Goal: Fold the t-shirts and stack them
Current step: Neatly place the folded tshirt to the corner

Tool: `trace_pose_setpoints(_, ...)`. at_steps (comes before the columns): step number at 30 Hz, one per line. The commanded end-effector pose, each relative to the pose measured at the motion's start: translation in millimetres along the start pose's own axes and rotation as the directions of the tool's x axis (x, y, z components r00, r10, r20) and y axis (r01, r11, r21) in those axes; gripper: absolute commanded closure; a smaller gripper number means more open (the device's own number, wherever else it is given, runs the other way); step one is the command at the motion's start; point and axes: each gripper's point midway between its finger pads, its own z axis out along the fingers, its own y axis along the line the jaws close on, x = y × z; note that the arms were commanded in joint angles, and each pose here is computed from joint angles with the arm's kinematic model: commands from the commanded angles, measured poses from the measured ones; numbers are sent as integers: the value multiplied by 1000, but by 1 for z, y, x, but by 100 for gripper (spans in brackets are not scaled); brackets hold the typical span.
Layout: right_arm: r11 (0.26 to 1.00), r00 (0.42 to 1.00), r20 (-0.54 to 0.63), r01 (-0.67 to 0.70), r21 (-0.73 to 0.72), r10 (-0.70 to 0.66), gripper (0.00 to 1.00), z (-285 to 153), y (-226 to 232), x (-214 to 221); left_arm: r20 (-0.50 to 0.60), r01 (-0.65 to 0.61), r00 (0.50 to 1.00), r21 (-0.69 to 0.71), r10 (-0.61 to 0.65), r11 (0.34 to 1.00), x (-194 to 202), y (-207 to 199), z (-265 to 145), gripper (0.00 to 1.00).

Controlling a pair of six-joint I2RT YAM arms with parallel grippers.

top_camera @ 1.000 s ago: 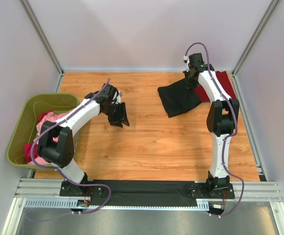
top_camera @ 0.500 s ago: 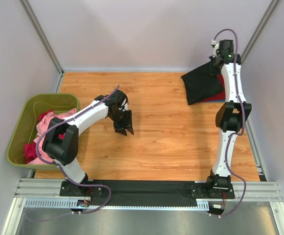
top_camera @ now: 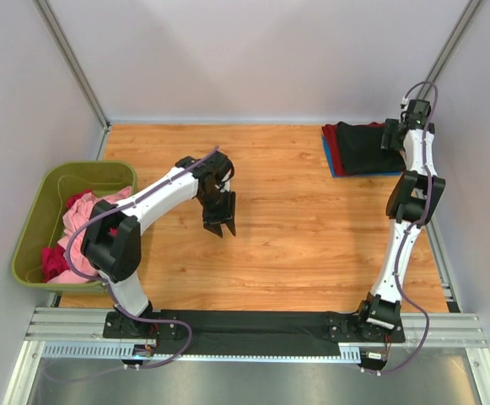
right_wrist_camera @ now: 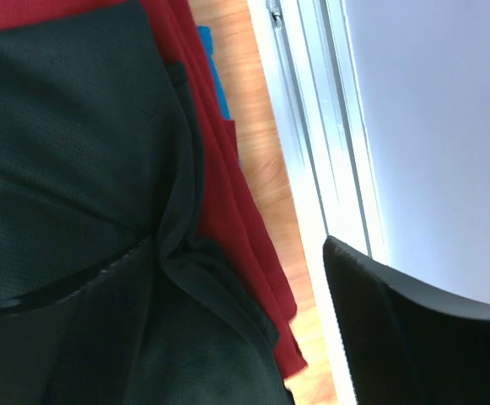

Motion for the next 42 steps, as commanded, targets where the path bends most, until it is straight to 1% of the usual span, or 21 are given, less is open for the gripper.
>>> trace_pose_setpoints(1, 999, 981, 185, -51, 7, 48, 15, -65, 6, -70, 60, -32, 998, 20, 31, 999, -9, -16, -27, 50)
trace_pose_setpoints(3, 996, 978, 194, -87, 26, 81, 14, -81, 0, -73, 76, -61, 995, 36, 58, 997, -11, -21, -33, 50)
trace_pose_setpoints(5, 992, 965, 239, -118, 33, 107, 14, -108, -3, -87, 83, -79, 994, 55, 75, 995, -12, -26, -36, 50)
trace_pose_setpoints(8, 989, 961, 243, -144, 25, 134, 12, -128, 4, -92, 111, -109, 989, 84, 99, 990, -12, -31, -43, 50)
trace_pose_setpoints(9, 991, 964, 234, -133, 1, 129, 13, -129, 12, -90, 125, -119, 986, 89, 107, 989, -10, -30, -45, 50)
trace_pose_setpoints(11, 988, 961, 232, -144, -61, 154, 21, -132, 37, -91, 149, -130, 982, 97, 115, 987, -12, -32, -48, 50)
trace_pose_setpoints(12, 985, 959, 232, -143, -94, 161, 26, -131, 52, -92, 156, -134, 981, 99, 118, 986, -12, -31, -50, 50)
trace_pose_setpoints(13, 976, 954, 226, -171, -133, 198, 50, -129, 61, -92, 162, -138, 980, 112, 119, 984, -12, -34, -50, 50)
trace_pose_setpoints(14, 960, 953, 206, -178, -218, 223, 66, -125, 79, -90, 161, -139, 980, 119, 119, 983, -11, -34, -49, 50)
trace_pose_setpoints(15, 950, 943, 223, -192, -247, 248, 77, -122, 87, -96, 157, -131, 981, 122, 111, 984, -8, -32, -47, 50)
trace_pose_setpoints(16, 932, 933, 204, -237, -274, 297, 88, -116, 95, -94, 160, -131, 981, 129, 110, 983, -8, -33, -47, 50)
trace_pose_setpoints(19, 886, 907, 199, -281, -367, 371, 96, -99, 119, -99, 149, -118, 984, 132, 98, 984, -3, -30, -43, 50)
trace_pose_setpoints(20, 854, 895, 172, -311, -417, 411, 97, -91, 132, -98, 149, -115, 984, 132, 95, 985, -3, -29, -42, 50)
trace_pose_setpoints(22, 828, 873, 189, -326, -456, 449, 100, -83, 146, -107, 144, -106, 986, 119, 89, 987, -1, -25, -38, 50)
trace_pose_setpoints(26, 758, 836, 175, -357, -546, 520, 100, -62, 173, -119, 129, -92, 988, 103, 78, 990, -4, -23, -33, 50)
trace_pose_setpoints(28, 717, 822, 132, -390, -577, 554, 100, -44, 191, -113, 129, -90, 989, 103, 77, 991, -6, -25, -32, 50)
trace_pose_setpoints(34, 644, 788, 86, -429, -634, 610, 100, -31, 235, -103, 119, -83, 990, 77, 74, 994, -14, -26, -28, 50)
trace_pose_setpoints(36, 649, 785, 111, -413, -639, 609, 100, -30, 249, -104, 115, -84, 991, 73, 75, 994, -17, -27, -27, 50)
trace_pose_setpoints(39, 647, 750, 162, -416, -639, 642, 100, -24, 251, -111, 107, -83, 991, 66, 76, 994, -20, -28, -26, 51)
trace_pose_setpoints(40, 646, 728, 174, -441, -623, 664, 100, -20, 246, -112, 102, -82, 992, 67, 75, 994, -19, -29, -25, 51)
trace_pose_setpoints(42, 634, 681, 233, -425, -646, 694, 99, -20, 243, -127, 98, -79, 993, 70, 72, 994, -19, -29, -24, 51)
